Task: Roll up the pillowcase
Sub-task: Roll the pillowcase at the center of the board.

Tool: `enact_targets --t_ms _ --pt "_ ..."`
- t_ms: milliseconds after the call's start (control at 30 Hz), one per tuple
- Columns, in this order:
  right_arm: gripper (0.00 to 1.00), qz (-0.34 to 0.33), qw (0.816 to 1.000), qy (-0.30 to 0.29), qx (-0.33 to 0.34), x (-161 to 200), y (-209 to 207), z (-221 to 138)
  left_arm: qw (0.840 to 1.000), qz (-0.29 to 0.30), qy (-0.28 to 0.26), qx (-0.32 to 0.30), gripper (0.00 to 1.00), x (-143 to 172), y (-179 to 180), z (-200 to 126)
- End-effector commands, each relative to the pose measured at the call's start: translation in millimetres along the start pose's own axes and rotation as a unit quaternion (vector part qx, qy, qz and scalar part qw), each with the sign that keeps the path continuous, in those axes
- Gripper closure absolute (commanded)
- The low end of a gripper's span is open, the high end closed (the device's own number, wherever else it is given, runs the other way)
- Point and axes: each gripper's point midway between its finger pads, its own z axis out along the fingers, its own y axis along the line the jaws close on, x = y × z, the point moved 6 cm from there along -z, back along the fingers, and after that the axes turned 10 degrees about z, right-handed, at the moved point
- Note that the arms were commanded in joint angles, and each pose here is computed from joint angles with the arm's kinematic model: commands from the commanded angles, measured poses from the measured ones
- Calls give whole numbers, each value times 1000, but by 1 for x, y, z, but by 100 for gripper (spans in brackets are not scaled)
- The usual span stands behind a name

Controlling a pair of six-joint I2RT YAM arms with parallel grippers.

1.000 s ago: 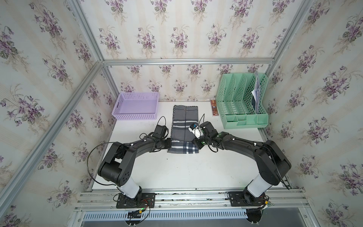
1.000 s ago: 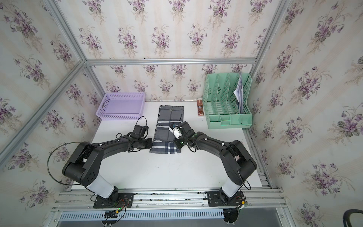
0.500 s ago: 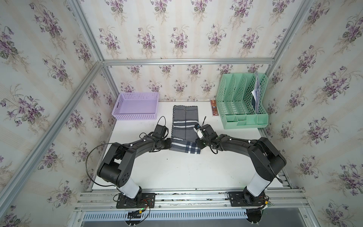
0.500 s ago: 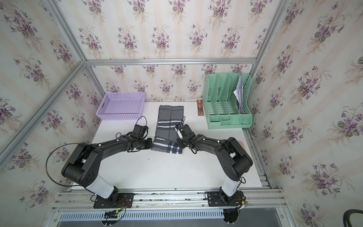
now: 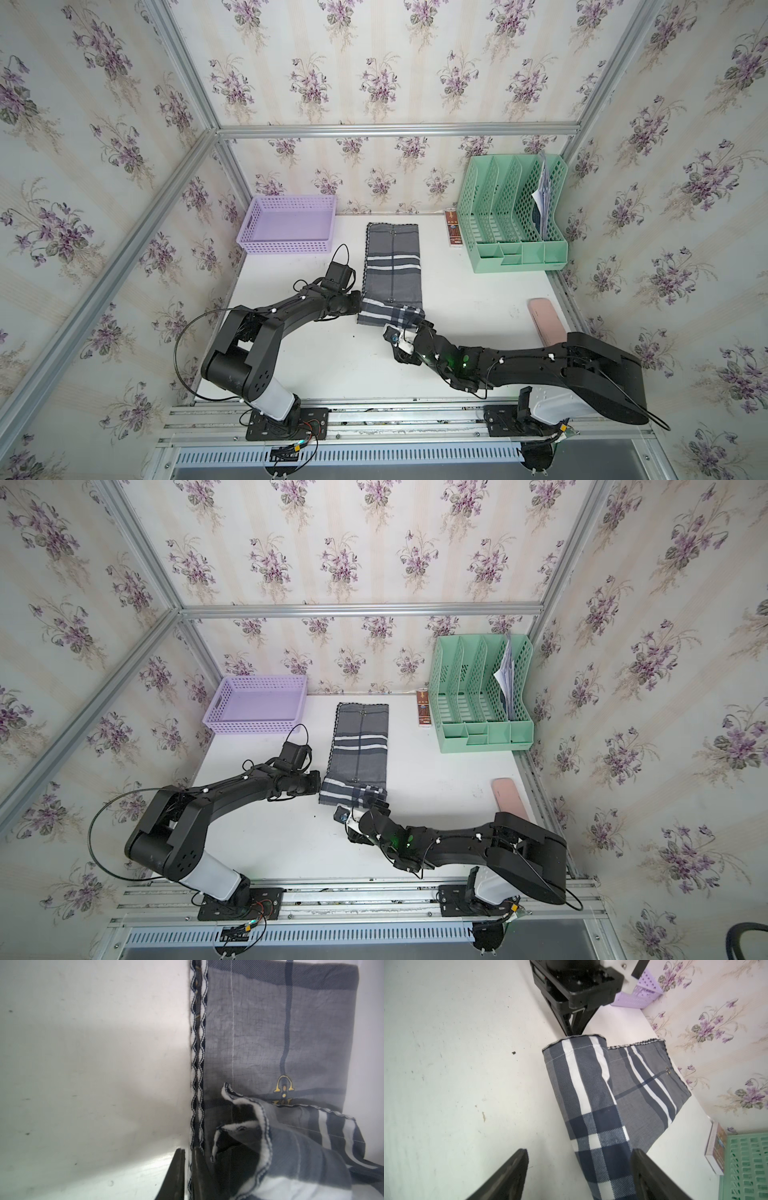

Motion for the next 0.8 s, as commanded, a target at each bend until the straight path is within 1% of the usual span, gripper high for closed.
enact_targets --t_ms 0,200,333,500,533,633,667,700,733,767 --pt "19 -37 999 -13 17 -3 2 7 1000 -8 12 -17 85 4 5 1" --pt "20 -98 994 40 12 12 19 40 1000 -18 19 -17 85 3 5 4" --pt "20 -116 990 78 28 24 15 65 1000 -16 12 -21 84 1 5 -1" --pt "27 -137 979 142 40 46 7 90 999 -22 7 -34 83 -1 11 -13" --pt "32 -135 978 155 34 50 5 94 999 -25 4 -35 83 0 13 -16" --pt "74 -122 977 177 7 54 4 98 998 -41 -15 -39 81 -1 20 -28" --pt "88 -113 977 180 -15 52 4 97 998 -47 -22 -40 79 -1 22 -33" --pt "100 -101 977 181 -39 48 6 94 997 -51 -29 -42 77 -1 24 -37" --pt "100 -86 976 184 -77 41 9 90 997 -54 -37 -43 74 0 26 -41" --pt "100 -62 970 193 -131 35 11 83 996 -55 -52 -41 73 -2 26 -48"
